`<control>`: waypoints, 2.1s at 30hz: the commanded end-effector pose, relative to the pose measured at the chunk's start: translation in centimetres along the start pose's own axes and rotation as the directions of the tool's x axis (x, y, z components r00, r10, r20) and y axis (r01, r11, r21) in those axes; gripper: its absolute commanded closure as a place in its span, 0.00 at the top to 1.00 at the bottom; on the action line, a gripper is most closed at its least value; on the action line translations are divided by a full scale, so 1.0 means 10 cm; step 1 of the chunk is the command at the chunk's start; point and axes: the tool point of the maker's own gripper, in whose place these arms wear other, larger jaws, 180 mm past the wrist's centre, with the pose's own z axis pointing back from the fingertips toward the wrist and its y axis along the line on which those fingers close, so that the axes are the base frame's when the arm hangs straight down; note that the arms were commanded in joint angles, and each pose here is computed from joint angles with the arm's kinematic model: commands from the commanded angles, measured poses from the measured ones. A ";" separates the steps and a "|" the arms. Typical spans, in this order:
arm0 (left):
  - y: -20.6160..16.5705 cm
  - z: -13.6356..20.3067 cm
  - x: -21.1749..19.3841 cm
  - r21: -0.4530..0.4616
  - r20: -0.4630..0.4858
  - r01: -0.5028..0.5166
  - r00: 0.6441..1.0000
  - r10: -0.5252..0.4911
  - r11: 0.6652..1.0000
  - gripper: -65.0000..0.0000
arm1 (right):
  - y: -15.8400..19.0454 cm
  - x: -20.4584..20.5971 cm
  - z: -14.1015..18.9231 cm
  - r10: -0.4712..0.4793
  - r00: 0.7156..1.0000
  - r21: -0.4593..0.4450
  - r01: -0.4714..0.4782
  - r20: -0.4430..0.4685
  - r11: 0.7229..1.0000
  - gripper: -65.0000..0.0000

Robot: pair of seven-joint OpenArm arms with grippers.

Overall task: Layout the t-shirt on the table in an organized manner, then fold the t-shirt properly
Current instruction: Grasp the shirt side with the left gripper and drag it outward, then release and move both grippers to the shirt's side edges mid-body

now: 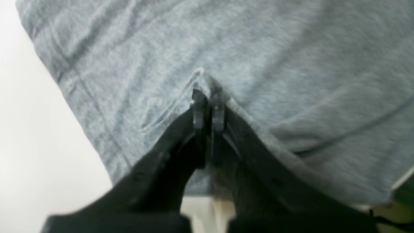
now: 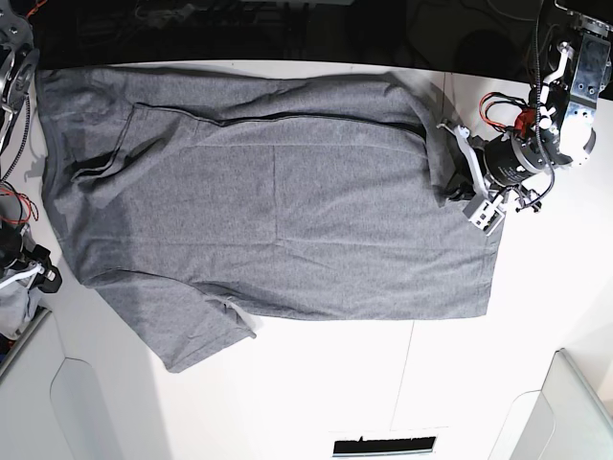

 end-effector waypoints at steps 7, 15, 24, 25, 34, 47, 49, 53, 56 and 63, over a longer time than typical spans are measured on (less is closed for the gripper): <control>0.14 0.36 -0.01 0.095 0.026 -0.025 0.999 0.023 0.995 0.00 | 0.00 0.32 0.07 0.016 0.997 0.004 -0.016 0.078 1.000 0.36; 0.36 0.61 -0.25 0.178 -0.008 -0.068 0.998 0.070 0.982 0.00 | 0.00 0.33 0.08 0.015 0.996 0.004 -0.016 0.087 1.000 0.36; 0.28 0.72 -0.63 0.230 -0.072 -0.143 0.984 0.163 0.963 0.26 | 0.00 0.33 0.08 0.016 0.996 0.004 -0.016 0.086 1.000 0.36; 0.28 0.73 -0.65 0.241 -0.071 -0.154 0.982 0.176 0.958 0.26 | 0.00 0.33 0.08 0.015 0.996 0.004 -0.016 0.087 1.000 0.36; 0.88 1.08 -0.58 0.432 0.060 -0.250 0.967 0.249 0.866 0.26 | 0.01 0.37 0.08 0.001 0.994 0.015 -0.002 0.106 1.000 0.45; 0.82 1.04 -0.19 0.267 0.194 -0.292 0.950 0.245 0.919 0.55 | -0.04 0.35 -0.02 0.105 0.990 -0.090 -0.096 0.096 0.991 0.60; 0.88 0.99 -0.11 0.260 0.196 -0.268 0.955 0.221 0.928 0.55 | -0.02 0.28 -0.08 0.164 0.985 -0.120 -0.156 0.056 0.980 0.60; 0.96 0.78 0.03 0.227 0.188 -0.226 0.965 0.185 0.947 0.60 | 0.00 0.12 -0.18 0.249 0.968 -0.158 -0.249 -0.022 0.955 0.60; 1.02 0.58 0.13 0.202 0.186 -0.206 0.968 0.169 0.958 0.61 | -0.01 0.02 -0.22 0.259 0.965 -0.159 -0.264 -0.049 0.951 0.60; 1.35 0.10 0.30 0.223 0.184 -0.243 0.961 0.204 0.944 0.61 | -0.13 -0.10 -0.21 0.239 0.967 -0.186 -0.250 -0.084 0.950 0.60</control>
